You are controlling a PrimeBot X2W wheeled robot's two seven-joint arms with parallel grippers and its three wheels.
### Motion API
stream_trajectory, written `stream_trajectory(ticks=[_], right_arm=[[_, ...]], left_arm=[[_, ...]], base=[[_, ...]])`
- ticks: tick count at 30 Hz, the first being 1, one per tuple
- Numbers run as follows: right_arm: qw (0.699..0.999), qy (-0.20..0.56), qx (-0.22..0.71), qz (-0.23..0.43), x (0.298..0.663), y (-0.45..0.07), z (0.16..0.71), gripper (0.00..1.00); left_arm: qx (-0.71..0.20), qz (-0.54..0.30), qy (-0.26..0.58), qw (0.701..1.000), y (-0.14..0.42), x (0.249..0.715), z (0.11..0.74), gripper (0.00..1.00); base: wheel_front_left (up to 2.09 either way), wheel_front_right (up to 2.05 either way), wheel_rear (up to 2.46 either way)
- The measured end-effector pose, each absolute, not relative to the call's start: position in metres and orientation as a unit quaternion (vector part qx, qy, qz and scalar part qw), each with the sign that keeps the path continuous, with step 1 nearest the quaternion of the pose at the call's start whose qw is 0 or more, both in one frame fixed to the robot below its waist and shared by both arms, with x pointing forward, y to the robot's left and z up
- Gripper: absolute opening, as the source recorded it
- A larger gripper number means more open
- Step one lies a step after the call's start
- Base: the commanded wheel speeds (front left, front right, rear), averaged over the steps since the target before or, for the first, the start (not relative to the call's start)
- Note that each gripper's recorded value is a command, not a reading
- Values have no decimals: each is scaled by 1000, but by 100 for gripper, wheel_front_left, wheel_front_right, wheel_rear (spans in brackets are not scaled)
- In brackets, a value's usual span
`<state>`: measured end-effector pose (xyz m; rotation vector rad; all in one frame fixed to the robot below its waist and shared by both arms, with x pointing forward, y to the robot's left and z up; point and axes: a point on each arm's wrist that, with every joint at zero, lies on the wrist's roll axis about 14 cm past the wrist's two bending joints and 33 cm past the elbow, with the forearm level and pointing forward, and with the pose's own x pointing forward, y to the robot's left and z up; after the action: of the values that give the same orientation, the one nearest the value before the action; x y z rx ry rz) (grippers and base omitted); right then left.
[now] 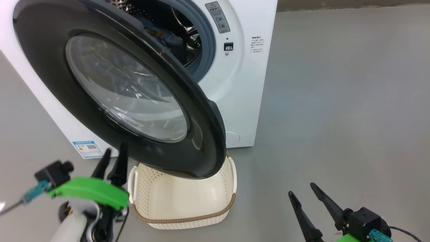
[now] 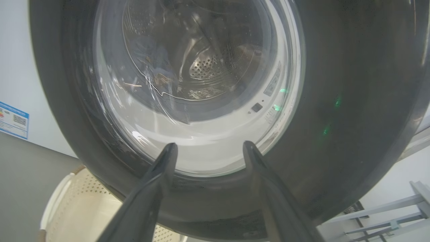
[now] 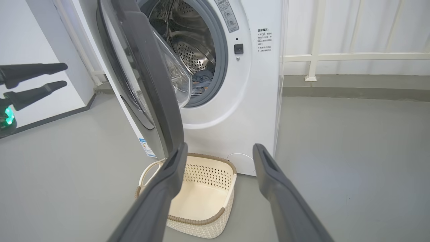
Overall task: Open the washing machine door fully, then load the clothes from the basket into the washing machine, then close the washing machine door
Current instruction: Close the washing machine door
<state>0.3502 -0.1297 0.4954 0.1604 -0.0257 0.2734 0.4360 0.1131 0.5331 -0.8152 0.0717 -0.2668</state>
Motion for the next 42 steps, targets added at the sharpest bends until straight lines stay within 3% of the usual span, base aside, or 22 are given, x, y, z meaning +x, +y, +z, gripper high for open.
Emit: stream_trajectory(ticks=[4,7,21,42], right_arm=[[988,-19,79,130,351,-134,499,100],[988,-23,80,127,352,-135,501,100],[992,-29,76,96,350,-156,503,100],[994,-38,63,77,342,-169,507,100]], left_arm=[[-304,-83,20,949,135,426,513,100],[-265,-55,23,962,148,418,502,100],[-91,9,-2,996,175,360,486,100],[-74,33,18,997,194,325,469,100]], base=[[0,0,0],[0,0,0],[0,0,0],[0,0,0]])
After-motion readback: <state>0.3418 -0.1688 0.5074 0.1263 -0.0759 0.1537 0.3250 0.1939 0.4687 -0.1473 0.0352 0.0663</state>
